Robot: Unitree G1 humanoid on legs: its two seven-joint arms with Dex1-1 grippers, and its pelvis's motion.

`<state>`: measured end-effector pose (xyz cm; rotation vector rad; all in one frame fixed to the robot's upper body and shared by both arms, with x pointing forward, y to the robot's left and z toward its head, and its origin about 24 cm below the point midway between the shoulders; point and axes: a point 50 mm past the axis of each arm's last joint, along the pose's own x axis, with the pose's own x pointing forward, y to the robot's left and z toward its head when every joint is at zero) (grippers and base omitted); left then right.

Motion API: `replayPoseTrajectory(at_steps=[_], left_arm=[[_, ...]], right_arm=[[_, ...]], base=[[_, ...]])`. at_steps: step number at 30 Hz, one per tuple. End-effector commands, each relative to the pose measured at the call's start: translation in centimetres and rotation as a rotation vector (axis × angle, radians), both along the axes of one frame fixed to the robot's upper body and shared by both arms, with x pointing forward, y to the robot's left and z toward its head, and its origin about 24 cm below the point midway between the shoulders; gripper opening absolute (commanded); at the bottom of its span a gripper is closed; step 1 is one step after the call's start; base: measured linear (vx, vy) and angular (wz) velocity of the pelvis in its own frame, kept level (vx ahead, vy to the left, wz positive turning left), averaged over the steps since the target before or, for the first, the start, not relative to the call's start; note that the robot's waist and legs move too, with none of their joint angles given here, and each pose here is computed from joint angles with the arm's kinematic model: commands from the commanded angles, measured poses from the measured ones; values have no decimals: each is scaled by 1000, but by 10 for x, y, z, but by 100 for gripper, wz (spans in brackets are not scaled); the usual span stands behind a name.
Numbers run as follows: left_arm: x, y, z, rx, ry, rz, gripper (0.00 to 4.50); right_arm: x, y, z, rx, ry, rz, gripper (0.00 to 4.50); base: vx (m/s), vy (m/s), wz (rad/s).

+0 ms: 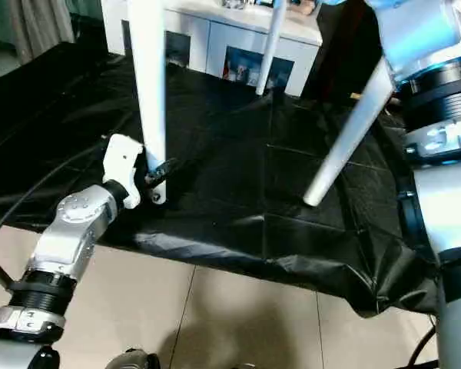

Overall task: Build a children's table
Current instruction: Flip table

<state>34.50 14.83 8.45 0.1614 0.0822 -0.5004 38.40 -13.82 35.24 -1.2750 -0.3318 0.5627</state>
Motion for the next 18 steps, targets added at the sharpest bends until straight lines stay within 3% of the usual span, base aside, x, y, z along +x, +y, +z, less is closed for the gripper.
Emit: replayPoseTrajectory(at_steps=[1, 2, 8, 10, 13, 18], left_arm=[[7, -2, 14, 4, -53, 10, 154], [9, -1, 13, 8, -53, 16, 154], [13, 2, 14, 16, -59, 25, 154], [18, 10, 14, 49, -64, 40, 154], [22, 16, 16, 70, -69, 50, 154], [26, 20, 21, 104, -81, 68, 154]], right_arm=[[6, 7, -51, -121, 272, 92, 263], [3, 8, -54, -132, 271, 116, 292], [1, 10, -58, -133, 247, 151, 343], [-6, 12, -51, -93, 69, 210, 350], [-10, 14, -47, -88, 9, 243, 382], [-23, 17, -36, -12, -120, 336, 382]], base=[[0, 0, 0], [-60, -3, 4], [-5, -6, -10], [-102, 35, -1], [-77, -11, -1], [-45, -46, -13]])
